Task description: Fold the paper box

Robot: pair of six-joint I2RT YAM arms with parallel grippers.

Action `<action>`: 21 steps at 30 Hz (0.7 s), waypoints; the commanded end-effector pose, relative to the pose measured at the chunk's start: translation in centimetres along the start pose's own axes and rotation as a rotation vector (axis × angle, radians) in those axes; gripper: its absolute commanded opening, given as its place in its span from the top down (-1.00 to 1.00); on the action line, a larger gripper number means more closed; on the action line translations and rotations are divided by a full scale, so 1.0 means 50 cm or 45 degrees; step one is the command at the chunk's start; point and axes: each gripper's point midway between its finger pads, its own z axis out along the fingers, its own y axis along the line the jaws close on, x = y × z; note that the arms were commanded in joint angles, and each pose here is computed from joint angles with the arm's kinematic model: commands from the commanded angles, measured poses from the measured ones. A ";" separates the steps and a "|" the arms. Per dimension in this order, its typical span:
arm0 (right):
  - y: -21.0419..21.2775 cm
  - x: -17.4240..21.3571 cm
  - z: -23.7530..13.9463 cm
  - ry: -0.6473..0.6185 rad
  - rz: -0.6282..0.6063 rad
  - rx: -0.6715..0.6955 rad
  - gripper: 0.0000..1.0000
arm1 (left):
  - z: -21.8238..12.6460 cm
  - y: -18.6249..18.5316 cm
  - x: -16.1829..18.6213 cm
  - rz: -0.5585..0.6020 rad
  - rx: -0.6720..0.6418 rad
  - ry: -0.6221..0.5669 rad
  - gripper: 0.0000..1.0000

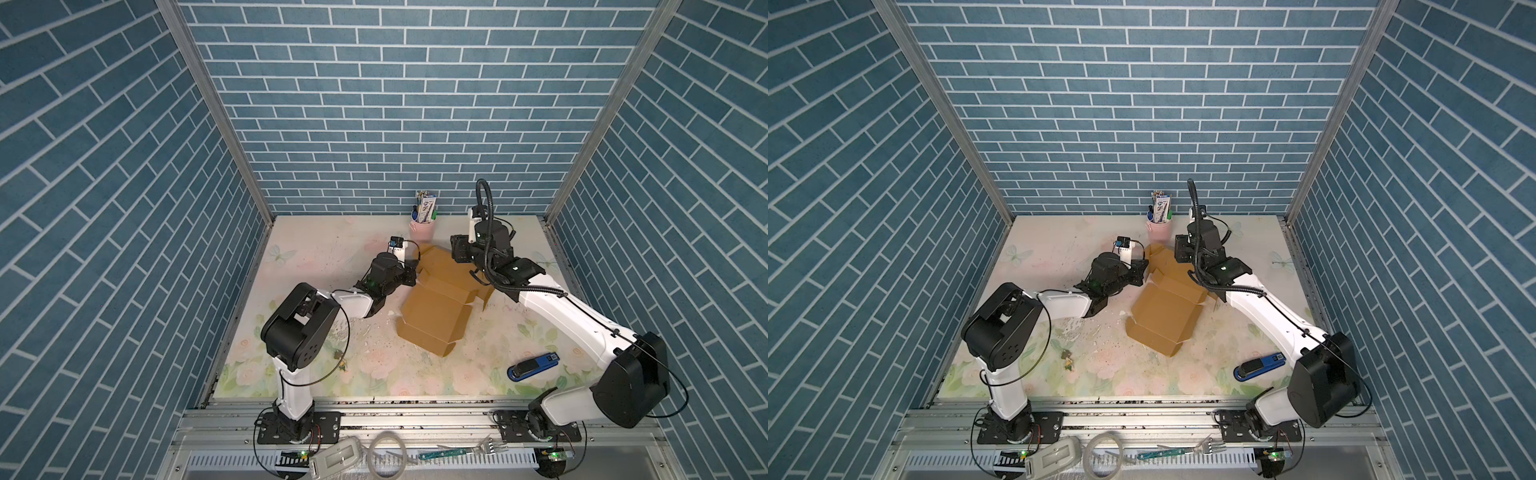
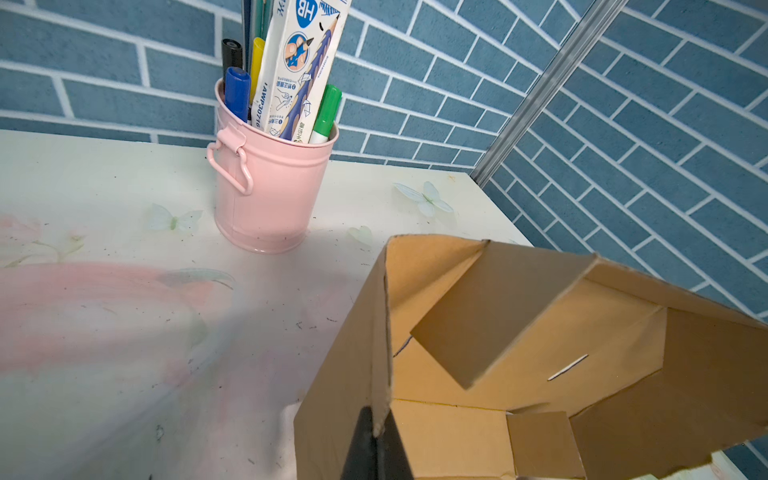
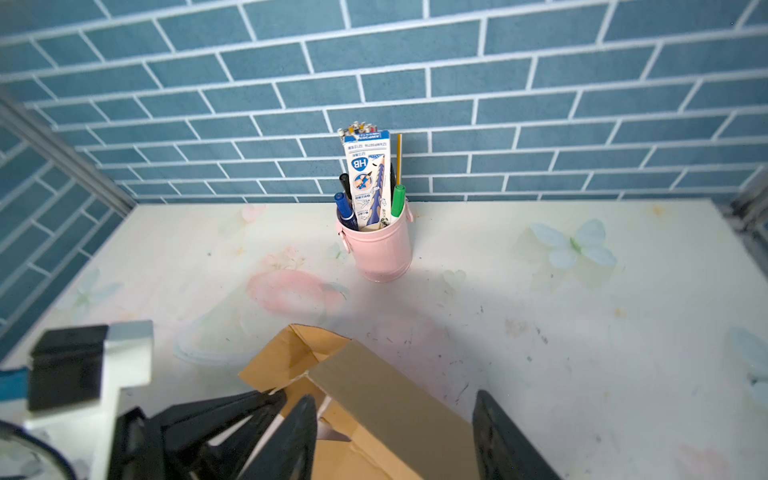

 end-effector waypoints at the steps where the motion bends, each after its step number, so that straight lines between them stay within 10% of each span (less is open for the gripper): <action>1: -0.019 -0.024 -0.039 -0.048 0.425 0.043 -0.18 | 0.004 0.006 0.004 0.021 -0.015 -0.024 1.00; 21: -0.039 0.066 -0.023 0.131 1.452 0.223 -0.12 | -0.008 0.032 -0.008 -0.041 -0.184 -0.085 1.00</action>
